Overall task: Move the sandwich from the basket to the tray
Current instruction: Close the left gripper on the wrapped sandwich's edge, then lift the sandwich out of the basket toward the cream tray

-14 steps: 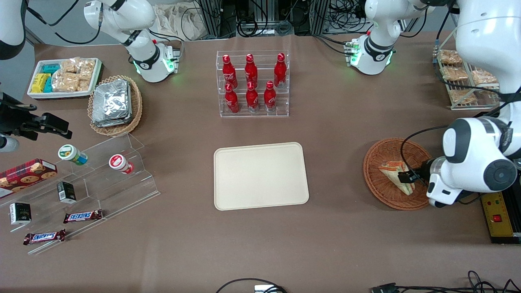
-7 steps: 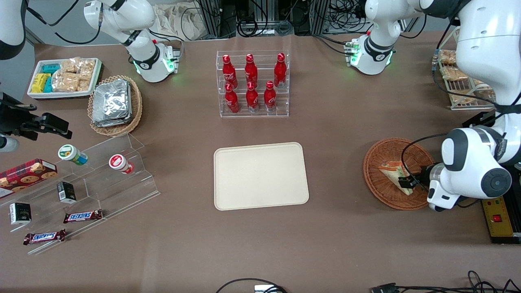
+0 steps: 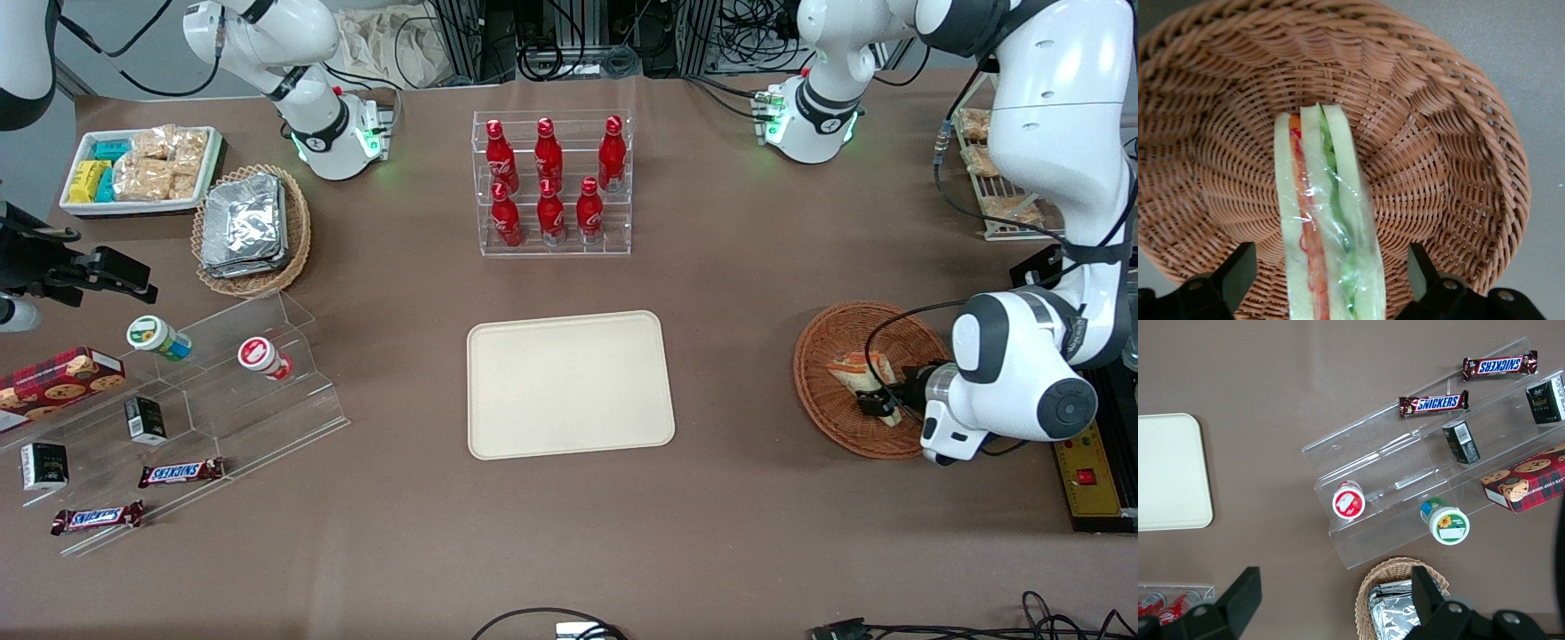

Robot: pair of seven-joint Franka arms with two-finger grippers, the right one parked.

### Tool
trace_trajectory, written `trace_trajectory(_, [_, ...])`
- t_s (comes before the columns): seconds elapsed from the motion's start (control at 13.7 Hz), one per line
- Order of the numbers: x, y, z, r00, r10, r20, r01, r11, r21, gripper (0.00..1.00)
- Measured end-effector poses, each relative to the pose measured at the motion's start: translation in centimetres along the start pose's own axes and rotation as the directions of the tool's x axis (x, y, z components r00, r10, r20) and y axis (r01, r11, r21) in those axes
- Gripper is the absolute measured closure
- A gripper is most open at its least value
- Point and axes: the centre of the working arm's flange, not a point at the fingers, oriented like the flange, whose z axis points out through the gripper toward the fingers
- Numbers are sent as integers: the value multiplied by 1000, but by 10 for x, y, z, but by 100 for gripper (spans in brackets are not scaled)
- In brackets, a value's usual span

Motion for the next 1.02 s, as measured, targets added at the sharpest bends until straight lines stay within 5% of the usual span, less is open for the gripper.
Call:
trace_trajectory(0.51, [-2,0,36,1000,-5,-8,5,1000,-15,4])
trace_trajectory(0.73, [-2,0,36,1000,-5,-10,5,1000,-16,17])
trace_trajectory(0.88, [-2,0,34,1000,-5,-12,5,1000,-17,42])
trace_trajectory(1.02, [-3,0,30,1000,-5,-17,5,1000,-19,50])
